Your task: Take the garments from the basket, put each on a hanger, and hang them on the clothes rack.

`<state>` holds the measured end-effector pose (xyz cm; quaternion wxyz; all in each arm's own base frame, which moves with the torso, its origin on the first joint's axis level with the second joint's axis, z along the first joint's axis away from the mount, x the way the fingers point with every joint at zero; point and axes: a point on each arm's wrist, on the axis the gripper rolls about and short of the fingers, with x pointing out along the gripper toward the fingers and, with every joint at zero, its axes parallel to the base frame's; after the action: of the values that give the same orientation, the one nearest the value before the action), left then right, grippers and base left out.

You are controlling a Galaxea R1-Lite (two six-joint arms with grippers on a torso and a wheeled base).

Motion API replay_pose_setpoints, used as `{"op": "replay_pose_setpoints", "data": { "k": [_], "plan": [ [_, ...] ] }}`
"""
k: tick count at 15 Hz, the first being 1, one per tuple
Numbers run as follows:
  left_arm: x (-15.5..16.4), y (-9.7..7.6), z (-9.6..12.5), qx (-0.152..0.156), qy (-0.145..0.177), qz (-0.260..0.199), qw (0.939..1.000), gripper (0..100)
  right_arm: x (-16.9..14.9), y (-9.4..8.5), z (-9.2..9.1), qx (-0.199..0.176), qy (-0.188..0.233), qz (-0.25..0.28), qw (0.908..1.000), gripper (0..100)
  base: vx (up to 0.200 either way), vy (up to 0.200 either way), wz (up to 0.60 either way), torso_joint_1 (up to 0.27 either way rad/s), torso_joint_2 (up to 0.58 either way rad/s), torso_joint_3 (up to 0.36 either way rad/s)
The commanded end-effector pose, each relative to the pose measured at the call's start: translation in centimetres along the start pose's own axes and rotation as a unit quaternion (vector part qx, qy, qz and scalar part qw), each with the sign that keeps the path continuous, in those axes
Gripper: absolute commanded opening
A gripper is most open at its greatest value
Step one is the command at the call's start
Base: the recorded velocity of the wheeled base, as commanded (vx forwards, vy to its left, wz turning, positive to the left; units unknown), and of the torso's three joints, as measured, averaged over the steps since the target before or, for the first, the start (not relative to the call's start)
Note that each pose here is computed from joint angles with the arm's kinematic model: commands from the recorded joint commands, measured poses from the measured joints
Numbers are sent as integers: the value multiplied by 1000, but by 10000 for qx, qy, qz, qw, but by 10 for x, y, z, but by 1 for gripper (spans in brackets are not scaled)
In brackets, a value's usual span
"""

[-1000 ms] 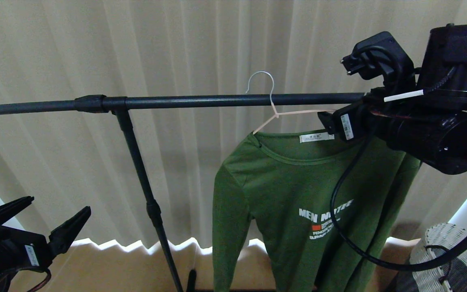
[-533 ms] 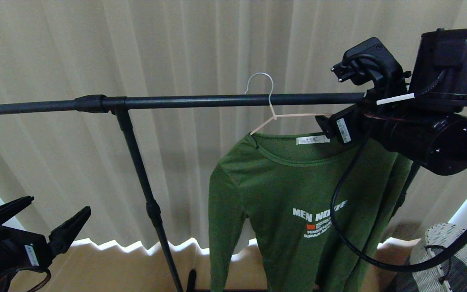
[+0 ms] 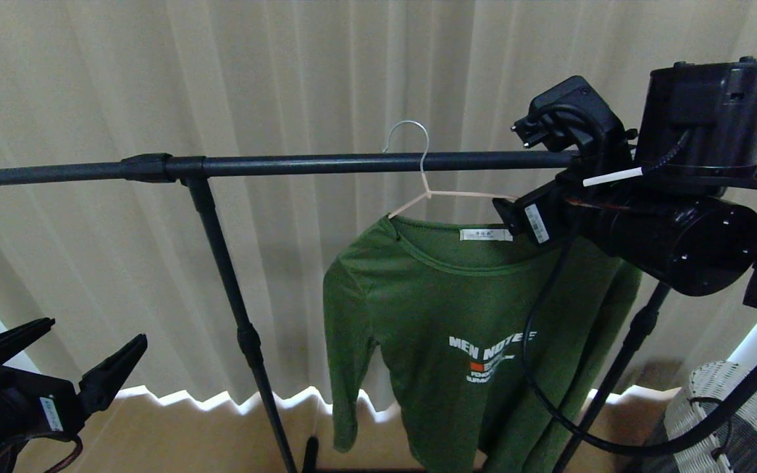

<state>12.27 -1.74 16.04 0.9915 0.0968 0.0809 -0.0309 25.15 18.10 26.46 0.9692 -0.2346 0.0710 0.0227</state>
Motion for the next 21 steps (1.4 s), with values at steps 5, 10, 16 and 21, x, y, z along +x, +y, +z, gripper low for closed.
{"op": "replay_pose_setpoints", "data": {
  "k": [5,10,16,21],
  "plan": [
    [0,0,0,-6,2,1,10000,100,0,8,-1,-44,0,108,9999,100,0,0,0,0,0,0],
    [0,0,0,-5,10,0,10000,100,1,13,-1,-54,-18,174,9998,100,0,0,0,0,0,0],
    [0,0,0,-5,10,0,10000,100,1,14,-1,-3,-25,179,9998,100,0,0,0,0,0,0],
    [0,0,0,-5,10,0,10000,100,0,13,0,11,-43,173,9998,0,0,0,0,0,0,0]
  ]
}}
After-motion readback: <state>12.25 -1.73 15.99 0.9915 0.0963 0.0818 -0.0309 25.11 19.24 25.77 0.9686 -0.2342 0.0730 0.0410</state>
